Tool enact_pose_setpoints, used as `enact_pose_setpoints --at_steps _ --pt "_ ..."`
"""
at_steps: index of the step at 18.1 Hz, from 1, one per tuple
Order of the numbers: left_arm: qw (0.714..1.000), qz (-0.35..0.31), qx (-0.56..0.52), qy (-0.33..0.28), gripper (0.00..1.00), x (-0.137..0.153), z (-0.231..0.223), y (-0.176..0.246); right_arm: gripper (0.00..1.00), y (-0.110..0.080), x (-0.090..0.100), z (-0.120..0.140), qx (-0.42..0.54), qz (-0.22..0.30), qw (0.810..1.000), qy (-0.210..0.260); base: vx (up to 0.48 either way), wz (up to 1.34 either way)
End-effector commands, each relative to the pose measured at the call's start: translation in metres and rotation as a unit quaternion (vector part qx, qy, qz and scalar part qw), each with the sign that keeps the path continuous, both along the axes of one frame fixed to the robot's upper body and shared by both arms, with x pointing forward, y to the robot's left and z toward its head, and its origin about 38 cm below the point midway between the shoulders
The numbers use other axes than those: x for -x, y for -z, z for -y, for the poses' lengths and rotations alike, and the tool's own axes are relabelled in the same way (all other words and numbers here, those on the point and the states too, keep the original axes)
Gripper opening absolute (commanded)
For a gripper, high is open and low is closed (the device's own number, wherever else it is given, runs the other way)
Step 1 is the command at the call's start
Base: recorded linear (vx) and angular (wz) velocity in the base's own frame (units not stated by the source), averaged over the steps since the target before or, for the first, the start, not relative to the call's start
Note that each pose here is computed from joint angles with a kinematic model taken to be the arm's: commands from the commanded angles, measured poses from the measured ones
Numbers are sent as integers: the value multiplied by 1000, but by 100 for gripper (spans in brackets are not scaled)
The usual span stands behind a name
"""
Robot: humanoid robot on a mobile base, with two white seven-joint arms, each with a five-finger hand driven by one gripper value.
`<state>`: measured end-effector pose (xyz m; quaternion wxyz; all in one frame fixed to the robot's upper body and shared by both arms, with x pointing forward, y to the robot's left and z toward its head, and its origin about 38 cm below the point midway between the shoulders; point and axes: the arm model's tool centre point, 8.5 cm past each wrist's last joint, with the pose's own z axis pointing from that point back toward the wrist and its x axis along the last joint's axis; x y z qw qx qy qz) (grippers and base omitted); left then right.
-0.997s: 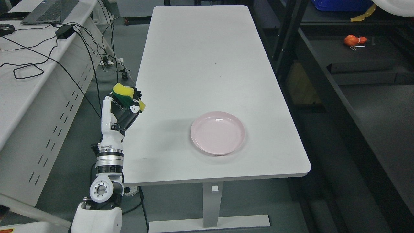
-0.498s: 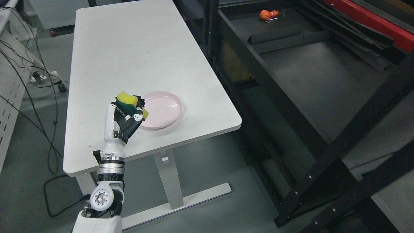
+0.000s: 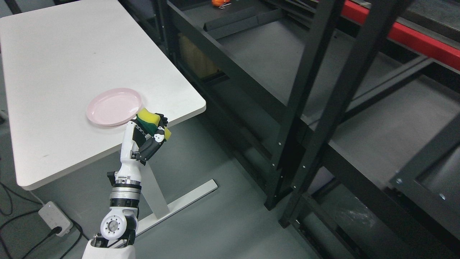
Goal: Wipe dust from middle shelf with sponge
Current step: 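Hold the sponge in the left hand while turning toward the shelf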
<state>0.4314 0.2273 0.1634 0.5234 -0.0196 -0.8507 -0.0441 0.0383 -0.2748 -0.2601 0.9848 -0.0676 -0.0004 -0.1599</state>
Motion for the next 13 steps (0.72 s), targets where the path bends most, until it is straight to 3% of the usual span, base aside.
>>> enact_pose_setpoints --at_steps 1,3,7,10,13 --pt "987 39 -123 93 0 11 41 2 100 -1 -6 12 10 9 1000 0 -304 -560" --pt "965 86 -203 146 0 17 64 -2 100 -1 -6 12 10 9 1000 0 -262 -630" --pt "877 218 -352 244 0 15 133 -50 100 -1 -6 12 10 9 1000 0 -223 -785" --pt "790 303 -468 254 0 1 172 -114 100 -1 -6 12 10 9 1000 0 -128 -875" --pt "685 395 -560 248 0 -4 218 -196 100 -1 -6 12 10 9 1000 0 -106 -939"
